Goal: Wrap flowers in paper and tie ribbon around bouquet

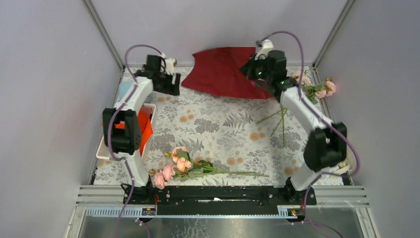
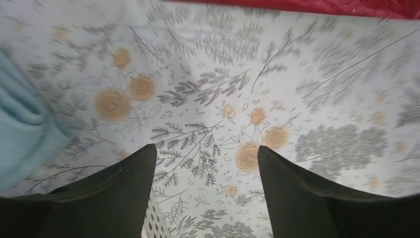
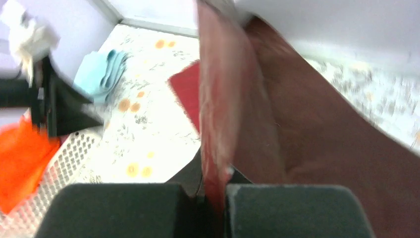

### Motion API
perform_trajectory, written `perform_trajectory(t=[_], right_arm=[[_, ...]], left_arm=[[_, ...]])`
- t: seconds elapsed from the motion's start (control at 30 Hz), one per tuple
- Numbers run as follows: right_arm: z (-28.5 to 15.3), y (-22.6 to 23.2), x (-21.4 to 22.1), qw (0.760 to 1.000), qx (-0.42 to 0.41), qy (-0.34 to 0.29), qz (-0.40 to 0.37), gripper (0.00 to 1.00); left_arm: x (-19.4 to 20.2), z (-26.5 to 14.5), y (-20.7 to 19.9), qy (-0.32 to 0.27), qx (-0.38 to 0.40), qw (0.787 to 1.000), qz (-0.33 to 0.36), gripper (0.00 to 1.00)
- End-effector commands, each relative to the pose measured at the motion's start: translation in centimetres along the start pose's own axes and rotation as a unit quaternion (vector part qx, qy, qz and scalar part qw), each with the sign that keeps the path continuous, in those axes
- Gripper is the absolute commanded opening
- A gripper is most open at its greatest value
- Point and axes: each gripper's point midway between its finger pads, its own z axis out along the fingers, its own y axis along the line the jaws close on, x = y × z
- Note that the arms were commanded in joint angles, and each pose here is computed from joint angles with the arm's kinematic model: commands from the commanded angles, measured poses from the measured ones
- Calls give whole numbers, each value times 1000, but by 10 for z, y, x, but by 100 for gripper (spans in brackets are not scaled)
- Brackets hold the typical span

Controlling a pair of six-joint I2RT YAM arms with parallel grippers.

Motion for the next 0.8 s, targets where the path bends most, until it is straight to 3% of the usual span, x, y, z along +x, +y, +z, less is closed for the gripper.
perform_trajectory(t=[0.0,0.17,0.4,0.67,0.77], right_arm=[[-44,83,29,967,-5,-60,-248,0],[-75,140,108,925,-29,-90,-368,0],[-75,176,198,857,-25,-39,-513,0],[-52,193,251,850,-86,1,-519,0],[-35,197,270,838,-102,20,-536,0]], left_arm=[[-40,-55,-2,-71,35,995,-66,85],[-49,-88,18,-128,65,973,-180,98],[-18,-88,-8,-98,129,963,-215,99],[33,-41,-27,-16,142,962,-232,99],[45,-23,-38,10,153,960,-232,99]])
